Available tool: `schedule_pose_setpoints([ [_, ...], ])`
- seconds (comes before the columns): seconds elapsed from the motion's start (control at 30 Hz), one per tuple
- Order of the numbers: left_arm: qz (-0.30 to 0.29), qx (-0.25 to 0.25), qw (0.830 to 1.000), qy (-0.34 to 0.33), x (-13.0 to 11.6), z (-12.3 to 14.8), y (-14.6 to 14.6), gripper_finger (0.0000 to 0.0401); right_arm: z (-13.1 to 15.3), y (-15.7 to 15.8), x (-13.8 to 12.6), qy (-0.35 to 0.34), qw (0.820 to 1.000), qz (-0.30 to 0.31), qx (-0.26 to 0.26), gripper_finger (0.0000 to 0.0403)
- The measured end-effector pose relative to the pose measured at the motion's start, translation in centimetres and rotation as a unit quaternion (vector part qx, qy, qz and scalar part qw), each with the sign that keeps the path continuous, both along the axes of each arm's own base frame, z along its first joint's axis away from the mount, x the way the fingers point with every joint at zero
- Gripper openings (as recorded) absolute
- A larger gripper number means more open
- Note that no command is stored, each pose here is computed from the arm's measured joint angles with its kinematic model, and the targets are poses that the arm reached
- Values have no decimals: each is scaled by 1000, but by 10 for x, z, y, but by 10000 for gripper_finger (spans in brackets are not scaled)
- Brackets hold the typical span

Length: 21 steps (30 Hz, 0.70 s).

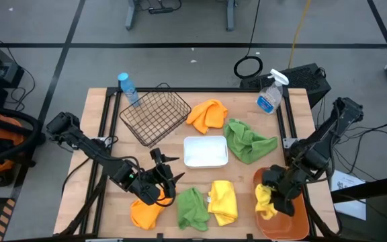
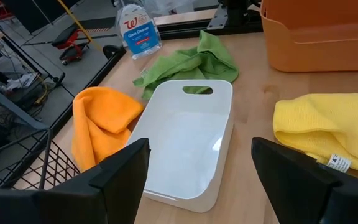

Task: Sort microfiber towel by color & place in baskets
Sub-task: Put the left yellow microfiber towel into the orange bin

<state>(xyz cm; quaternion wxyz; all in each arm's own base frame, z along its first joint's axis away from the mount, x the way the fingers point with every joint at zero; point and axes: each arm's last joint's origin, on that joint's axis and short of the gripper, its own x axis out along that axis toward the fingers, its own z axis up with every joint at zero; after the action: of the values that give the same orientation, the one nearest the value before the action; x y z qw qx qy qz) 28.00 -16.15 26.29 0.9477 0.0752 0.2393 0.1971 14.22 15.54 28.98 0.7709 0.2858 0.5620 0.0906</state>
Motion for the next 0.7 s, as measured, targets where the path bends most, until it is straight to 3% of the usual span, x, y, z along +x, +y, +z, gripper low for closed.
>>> schedule_pose_setpoints([
  [0.37, 0, 0, 1000, 0, 0, 0, 0, 290, -12, 3, -15, 35, 996, 25, -81, 43],
  [0.7, -8, -7, 1000, 4, 0, 0, -1, 290, -34, 25, -12, 85, 989, 52, -113, 43],
])
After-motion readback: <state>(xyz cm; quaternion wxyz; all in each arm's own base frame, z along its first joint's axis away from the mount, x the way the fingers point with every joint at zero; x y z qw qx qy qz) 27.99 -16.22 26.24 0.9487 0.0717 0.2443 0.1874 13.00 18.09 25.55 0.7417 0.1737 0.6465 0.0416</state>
